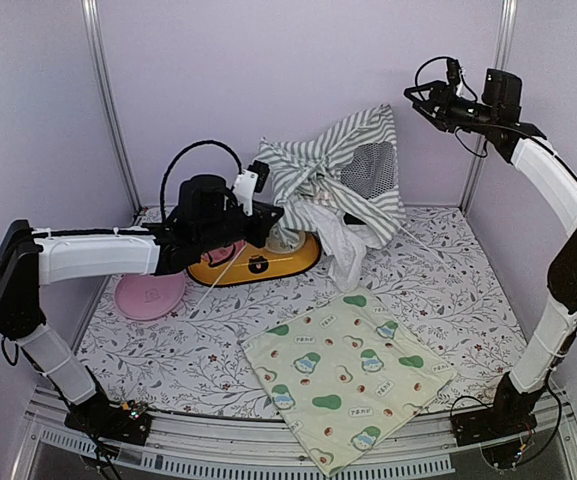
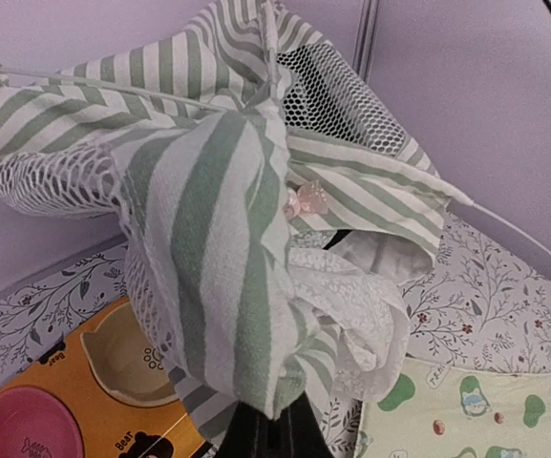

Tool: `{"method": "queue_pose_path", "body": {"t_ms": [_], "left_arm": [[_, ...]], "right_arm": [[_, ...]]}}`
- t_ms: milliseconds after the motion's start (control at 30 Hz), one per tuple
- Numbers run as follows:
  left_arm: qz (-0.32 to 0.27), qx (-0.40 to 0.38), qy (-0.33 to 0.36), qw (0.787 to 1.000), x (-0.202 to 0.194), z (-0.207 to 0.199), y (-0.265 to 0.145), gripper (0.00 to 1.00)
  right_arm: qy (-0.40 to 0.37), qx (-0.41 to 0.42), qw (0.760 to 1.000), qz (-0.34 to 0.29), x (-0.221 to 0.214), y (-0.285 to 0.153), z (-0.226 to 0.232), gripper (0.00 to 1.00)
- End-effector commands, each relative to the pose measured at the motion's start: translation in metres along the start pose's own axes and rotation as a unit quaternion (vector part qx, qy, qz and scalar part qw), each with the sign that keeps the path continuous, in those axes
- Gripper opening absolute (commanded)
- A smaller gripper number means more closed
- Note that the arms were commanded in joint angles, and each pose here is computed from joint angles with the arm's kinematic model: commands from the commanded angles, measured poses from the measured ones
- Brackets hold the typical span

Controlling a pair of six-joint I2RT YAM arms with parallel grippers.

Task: Set up the pet tent
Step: Pass from the right arm to the left

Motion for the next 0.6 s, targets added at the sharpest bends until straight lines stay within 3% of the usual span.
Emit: {"method": "queue_pose_path", "body": {"t_ms": [0, 100, 167, 233, 367, 467, 567], "left_arm": [[-0.095, -0.06, -0.01, 0.994, 0.034, -0.019, -0.008, 0.0], [-0.107, -0.073, -0.018, 0.991, 0.036, -0.02, -0.006, 0.0], [-0.117, -0.084, -0.026, 0.989, 0.038, -0.022, -0.004, 0.0], [-0.127, -0.095, -0.035, 0.987, 0.041, -0.024, -0.001, 0.0], [-0.149, -0.122, -0.046, 0.98, 0.048, -0.029, 0.007, 0.0], [-0.162, -0.147, -0.061, 0.974, 0.053, -0.033, 0.011, 0.0], [-0.167, -0.171, -0.071, 0.968, 0.056, -0.037, 0.018, 0.0]], "right_arm": [[-0.057, -0.03, 0.997, -0.03, 0.008, -0.03, 0.032, 0.66], [-0.074, -0.046, 0.996, -0.032, -0.002, -0.038, 0.045, 0.74], [-0.099, -0.05, 0.993, -0.03, -0.013, -0.037, 0.061, 0.85], [-0.122, -0.048, 0.991, -0.032, -0.027, -0.035, 0.083, 0.88], [-0.163, -0.055, 0.984, -0.036, -0.074, -0.031, 0.129, 0.99], [-0.185, -0.072, 0.979, -0.04, -0.103, -0.036, 0.145, 0.99], [-0.153, -0.069, 0.985, -0.03, -0.127, -0.044, 0.138, 0.99]]}}
Point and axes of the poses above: each gripper's point midway between its finger pads, its own y axis out along the fingers, its own z axis along the line the jaws close on, x = y × z, the point moved 10 cm from there along -y, back along the fingers, and after that the axes turned 12 degrees about -y, right-handed, at the moved point
